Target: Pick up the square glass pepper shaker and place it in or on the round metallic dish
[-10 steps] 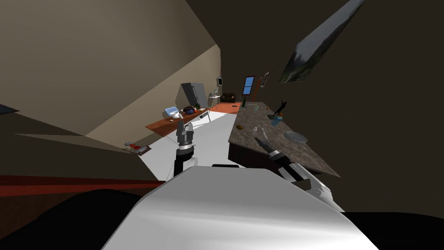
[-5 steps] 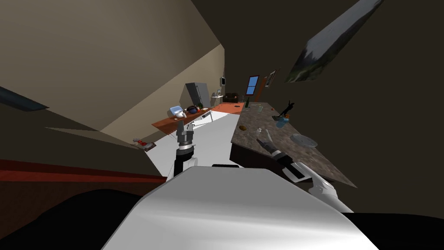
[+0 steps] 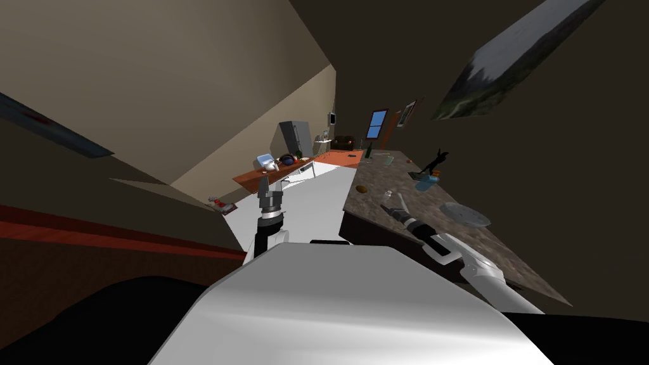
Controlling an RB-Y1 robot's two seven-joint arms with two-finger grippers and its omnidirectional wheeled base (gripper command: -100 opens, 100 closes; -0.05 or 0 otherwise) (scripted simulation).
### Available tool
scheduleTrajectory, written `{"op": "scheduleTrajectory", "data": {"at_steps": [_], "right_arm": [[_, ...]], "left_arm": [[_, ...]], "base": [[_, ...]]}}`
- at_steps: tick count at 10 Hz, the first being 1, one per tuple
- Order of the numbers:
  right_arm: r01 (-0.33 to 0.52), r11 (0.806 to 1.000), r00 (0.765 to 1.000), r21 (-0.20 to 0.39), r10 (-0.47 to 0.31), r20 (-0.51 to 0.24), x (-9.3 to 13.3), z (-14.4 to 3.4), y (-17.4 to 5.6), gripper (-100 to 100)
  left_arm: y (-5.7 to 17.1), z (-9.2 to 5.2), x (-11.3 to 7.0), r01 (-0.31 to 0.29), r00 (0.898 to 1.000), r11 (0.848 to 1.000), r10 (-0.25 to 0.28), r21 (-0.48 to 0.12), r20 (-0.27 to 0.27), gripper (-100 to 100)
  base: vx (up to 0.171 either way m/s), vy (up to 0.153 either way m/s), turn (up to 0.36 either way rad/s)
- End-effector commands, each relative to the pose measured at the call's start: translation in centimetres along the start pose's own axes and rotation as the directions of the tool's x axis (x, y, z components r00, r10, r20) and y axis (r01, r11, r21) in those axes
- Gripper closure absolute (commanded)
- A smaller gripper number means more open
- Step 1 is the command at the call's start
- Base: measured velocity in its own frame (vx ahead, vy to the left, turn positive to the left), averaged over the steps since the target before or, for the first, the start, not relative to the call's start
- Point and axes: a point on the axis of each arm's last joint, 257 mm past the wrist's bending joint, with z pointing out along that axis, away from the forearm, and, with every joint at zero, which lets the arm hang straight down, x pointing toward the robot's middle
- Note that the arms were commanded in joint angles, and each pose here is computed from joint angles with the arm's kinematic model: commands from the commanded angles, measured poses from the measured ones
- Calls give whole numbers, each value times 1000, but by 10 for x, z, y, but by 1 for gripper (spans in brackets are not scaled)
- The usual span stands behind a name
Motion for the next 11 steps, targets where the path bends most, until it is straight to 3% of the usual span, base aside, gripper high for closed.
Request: {"op": "scheduleTrajectory", "data": {"at_steps": [1,6,11], "right_arm": [[73,995,996,72,-70,-50,5,-2,-32,-100],[156,974,984,164,-138,-115,9,-9,-79,-100],[326,890,937,319,-260,-233,-9,-29,-163,-100]], "left_arm": [[0,0,0,0,1000,1000,0,0,0,0],[0,0,0,0,1000,1000,0,0,0,0],[0,0,0,0,1000,1000,0,0,0,0]], "base": [[39,47,158],[19,22,81],[23,23,131]]}}
